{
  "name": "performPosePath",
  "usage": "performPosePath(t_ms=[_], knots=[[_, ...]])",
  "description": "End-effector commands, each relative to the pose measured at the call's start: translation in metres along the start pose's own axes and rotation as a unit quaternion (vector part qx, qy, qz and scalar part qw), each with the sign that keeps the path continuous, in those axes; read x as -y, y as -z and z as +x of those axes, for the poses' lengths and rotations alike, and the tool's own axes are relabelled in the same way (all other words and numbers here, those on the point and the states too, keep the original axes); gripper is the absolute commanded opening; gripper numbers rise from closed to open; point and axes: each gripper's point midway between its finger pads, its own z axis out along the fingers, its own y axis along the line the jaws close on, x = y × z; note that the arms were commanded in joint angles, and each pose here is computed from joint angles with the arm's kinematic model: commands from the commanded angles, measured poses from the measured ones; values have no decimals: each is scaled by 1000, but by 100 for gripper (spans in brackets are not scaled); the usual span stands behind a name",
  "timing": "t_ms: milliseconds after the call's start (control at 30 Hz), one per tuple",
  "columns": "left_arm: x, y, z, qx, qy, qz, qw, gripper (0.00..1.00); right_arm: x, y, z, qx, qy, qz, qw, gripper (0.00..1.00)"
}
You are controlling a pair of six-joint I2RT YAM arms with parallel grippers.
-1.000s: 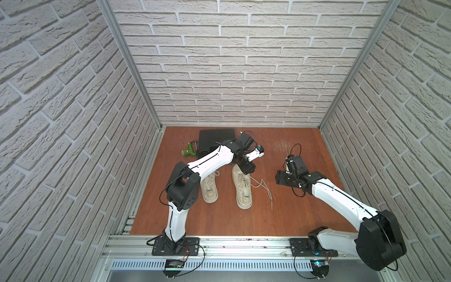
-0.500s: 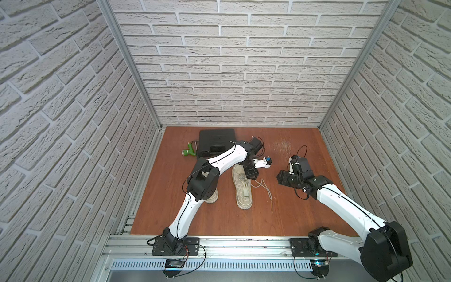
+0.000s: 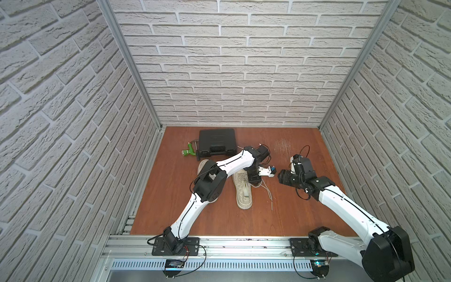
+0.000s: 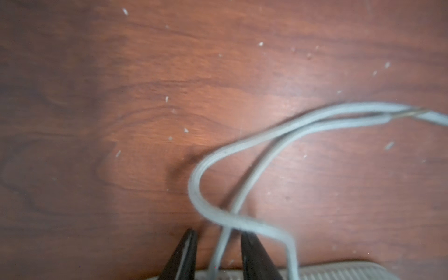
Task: Tie the shoes
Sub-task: Cross the shoelace with the shoelace.
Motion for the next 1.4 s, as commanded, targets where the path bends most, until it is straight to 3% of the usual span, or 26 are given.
performPosePath(t_ms=[0, 167, 367, 533, 733, 933, 1033, 1200, 1367], knots=[[-5, 3, -4, 2, -4, -14, 1000, 18, -2, 3, -4, 11, -6, -11, 1000, 67], [-4, 31, -13, 46, -6, -41, 998, 0, -10, 0, -2, 4, 2, -36, 999, 63], [0, 83, -10, 122, 20, -83, 989, 0, -36, -15, 7, -28, -24, -107, 994, 61], [3, 106, 4, 148, 45, -116, 981, 0, -60, -43, 12, -56, -67, -161, 983, 59], [1, 113, 23, 140, 71, -133, 979, 0, -85, -82, 17, -85, -93, -179, 976, 60], [-1, 136, 40, 163, 111, -157, 968, 0, -90, -105, 30, -98, -89, -145, 981, 59], [-1, 155, 52, 195, 141, -167, 956, 0, -86, -109, 35, -97, -88, -130, 983, 56], [-8, 185, 83, 256, 225, -179, 923, 0, -73, -99, 25, -70, -57, -99, 991, 57], [-7, 207, 102, 340, 280, -162, 883, 0, -85, -67, -6, -3, 58, -125, 990, 61]])
